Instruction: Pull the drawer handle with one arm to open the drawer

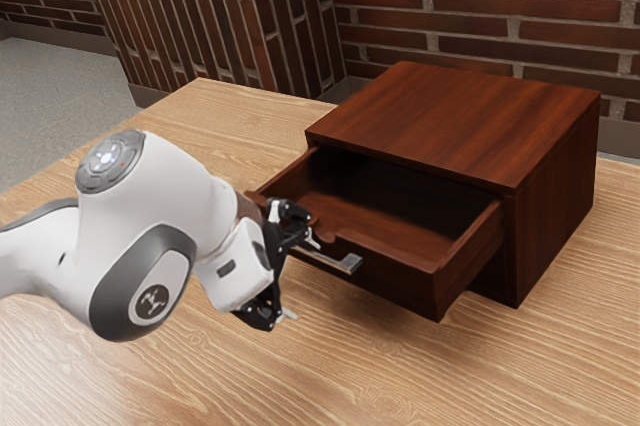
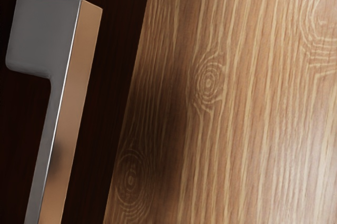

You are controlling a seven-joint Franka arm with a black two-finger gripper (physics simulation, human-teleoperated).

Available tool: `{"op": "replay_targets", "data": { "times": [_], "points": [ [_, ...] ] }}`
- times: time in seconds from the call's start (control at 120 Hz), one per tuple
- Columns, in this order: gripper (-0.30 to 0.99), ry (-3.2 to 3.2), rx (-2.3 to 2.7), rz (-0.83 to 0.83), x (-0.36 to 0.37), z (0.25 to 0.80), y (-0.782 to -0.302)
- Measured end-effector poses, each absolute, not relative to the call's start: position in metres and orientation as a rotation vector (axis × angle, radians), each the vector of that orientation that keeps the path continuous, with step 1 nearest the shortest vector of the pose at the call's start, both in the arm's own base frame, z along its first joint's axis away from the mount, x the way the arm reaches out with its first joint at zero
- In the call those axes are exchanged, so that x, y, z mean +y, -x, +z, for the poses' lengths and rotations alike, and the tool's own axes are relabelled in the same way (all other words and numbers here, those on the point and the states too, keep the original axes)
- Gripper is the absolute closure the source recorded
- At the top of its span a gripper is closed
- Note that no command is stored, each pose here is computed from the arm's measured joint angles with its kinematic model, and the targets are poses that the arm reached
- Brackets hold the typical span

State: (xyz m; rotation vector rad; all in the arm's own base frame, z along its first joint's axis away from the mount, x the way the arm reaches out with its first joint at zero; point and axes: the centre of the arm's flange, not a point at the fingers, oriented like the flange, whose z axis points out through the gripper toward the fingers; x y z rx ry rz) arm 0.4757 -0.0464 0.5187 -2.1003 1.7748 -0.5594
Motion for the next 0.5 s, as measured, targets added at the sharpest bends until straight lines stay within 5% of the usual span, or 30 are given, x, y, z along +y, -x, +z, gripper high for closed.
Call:
{"op": "replay_targets", "data": {
  "times": [0.5],
  "points": [
    [0.05, 2.099, 1.744, -0.556, -0.052, 0.520, -0.437]
  ]
}}
